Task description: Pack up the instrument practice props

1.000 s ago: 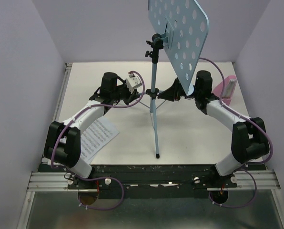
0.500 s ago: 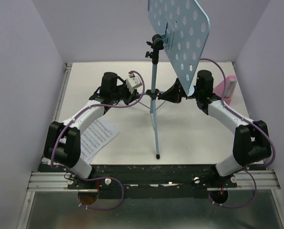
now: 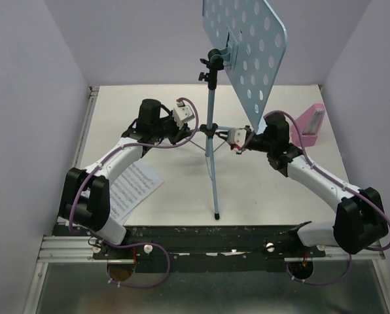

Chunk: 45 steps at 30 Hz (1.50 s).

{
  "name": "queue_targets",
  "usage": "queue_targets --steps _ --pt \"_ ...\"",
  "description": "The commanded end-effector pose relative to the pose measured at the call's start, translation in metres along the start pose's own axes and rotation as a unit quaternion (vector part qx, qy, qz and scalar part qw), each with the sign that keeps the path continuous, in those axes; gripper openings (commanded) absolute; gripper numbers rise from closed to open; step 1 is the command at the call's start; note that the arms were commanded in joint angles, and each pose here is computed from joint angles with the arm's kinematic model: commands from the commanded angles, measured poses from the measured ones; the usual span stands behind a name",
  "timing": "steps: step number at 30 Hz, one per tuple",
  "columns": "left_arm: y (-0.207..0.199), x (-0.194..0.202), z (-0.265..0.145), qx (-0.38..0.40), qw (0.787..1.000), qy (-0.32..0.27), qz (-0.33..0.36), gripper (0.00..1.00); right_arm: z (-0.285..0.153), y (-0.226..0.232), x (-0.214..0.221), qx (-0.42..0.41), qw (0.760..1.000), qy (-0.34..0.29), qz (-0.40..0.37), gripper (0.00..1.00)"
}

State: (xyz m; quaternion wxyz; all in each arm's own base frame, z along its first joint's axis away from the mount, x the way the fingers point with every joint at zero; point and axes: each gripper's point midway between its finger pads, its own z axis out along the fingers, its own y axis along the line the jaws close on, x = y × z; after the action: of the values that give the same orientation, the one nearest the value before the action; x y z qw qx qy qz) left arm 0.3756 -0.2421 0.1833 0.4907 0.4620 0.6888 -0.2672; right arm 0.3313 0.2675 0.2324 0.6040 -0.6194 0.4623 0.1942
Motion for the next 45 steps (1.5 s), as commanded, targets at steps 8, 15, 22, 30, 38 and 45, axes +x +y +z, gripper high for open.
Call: queue_targets --steps 8,15,22,30,38,45 --pt "-0.04 0.045 0.0 0.059 0.992 0.067 -0.094 0.0 0.009 0.044 0.014 -0.016 0.902 -0.037 -0.43 0.28" --pt "-0.043 0.044 -0.002 0.061 0.992 0.065 -0.09 0.0 -0.022 0.034 0.028 0.062 0.973 0.045 -0.216 0.59" --pt "-0.043 0.046 0.0 0.063 0.992 0.064 -0.093 0.0 -0.05 0.026 0.05 0.161 0.929 0.116 0.312 0.64" --pt "-0.045 0.046 0.001 0.07 0.99 0.066 -0.1 0.0 -0.035 0.036 0.006 0.085 0.874 0.009 0.479 0.73" --pt "-0.047 0.047 0.0 0.072 0.99 0.066 -0.1 0.0 -0.018 0.01 -0.023 0.042 0.848 -0.036 0.526 0.7" --pt "-0.051 0.049 -0.003 0.075 0.99 0.068 -0.1 0.0 -0.013 -0.009 -0.001 0.103 0.832 -0.014 0.545 0.62"
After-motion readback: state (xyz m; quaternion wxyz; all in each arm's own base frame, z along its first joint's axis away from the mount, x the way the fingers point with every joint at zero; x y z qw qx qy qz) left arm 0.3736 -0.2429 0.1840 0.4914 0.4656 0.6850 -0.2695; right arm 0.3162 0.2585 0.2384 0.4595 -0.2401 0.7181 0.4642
